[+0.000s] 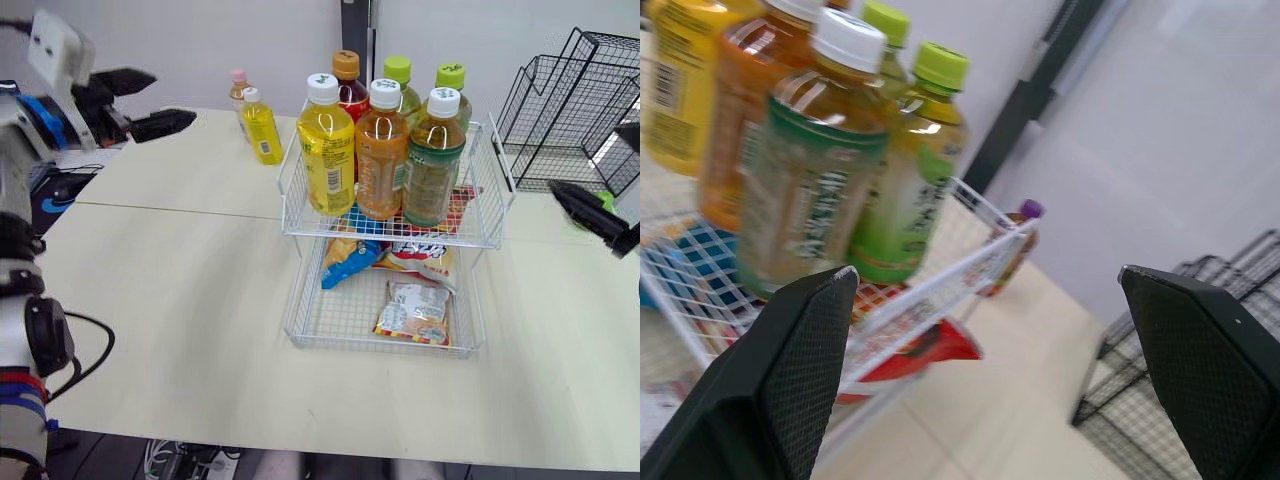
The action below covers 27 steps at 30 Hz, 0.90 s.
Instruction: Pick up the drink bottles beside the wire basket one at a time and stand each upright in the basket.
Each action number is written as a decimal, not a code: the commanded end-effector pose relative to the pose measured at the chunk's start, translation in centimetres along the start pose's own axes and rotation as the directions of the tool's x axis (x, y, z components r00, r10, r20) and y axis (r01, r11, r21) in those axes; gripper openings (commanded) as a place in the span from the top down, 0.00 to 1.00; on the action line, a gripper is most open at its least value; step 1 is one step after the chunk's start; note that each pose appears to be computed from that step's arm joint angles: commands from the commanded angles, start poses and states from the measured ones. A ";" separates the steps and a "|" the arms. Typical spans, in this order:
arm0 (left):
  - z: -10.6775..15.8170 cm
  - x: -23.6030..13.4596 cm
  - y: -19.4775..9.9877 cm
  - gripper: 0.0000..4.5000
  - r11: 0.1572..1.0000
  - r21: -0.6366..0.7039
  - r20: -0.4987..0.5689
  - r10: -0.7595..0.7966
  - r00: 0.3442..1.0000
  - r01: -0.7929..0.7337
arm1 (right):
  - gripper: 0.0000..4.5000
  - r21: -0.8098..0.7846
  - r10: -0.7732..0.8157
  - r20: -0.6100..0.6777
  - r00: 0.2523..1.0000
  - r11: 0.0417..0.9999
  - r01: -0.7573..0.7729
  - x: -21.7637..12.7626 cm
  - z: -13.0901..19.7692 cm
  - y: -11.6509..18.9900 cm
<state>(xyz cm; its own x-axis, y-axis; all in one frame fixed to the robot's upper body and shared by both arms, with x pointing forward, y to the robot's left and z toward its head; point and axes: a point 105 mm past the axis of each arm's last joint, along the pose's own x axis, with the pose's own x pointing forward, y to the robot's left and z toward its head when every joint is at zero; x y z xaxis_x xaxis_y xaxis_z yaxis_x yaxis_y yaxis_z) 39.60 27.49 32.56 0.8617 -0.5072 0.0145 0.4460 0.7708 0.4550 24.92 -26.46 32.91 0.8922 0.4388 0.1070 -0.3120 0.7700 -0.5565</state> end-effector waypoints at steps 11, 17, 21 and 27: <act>-12.1 -4.2 -2.2 0.01 0.951 -0.059 -0.132 0.294 0.947 -0.303 | 0.00 -0.025 -0.099 -0.144 0.985 0.995 0.097 0.0 -10.7 -1.7; -16.3 -7.0 -4.0 0.01 0.911 -0.053 -0.227 0.389 0.893 -0.410 | 0.00 0.005 -0.127 -0.192 0.973 0.991 0.131 0.7 -14.4 -1.4; -17.3 -7.8 -4.7 0.01 0.903 -0.030 -0.250 0.408 0.878 -0.428 | 0.00 0.030 -0.093 -0.222 0.971 0.994 0.103 1.3 -15.9 -0.4; -17.2 -7.7 -4.9 0.01 0.901 -0.037 -0.245 0.412 0.878 -0.433 | 0.00 0.054 -0.067 -0.238 0.969 0.995 0.082 1.7 -16.9 0.7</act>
<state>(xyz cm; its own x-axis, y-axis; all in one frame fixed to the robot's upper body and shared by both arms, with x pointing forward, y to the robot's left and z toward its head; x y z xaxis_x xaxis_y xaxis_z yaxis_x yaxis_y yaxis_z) 35.00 34.07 13.19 0.9965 -0.0361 -0.0748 0.0602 0.9345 0.3507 31.76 -32.88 17.26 0.9593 0.2656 -0.0959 -0.2791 0.8404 -0.4646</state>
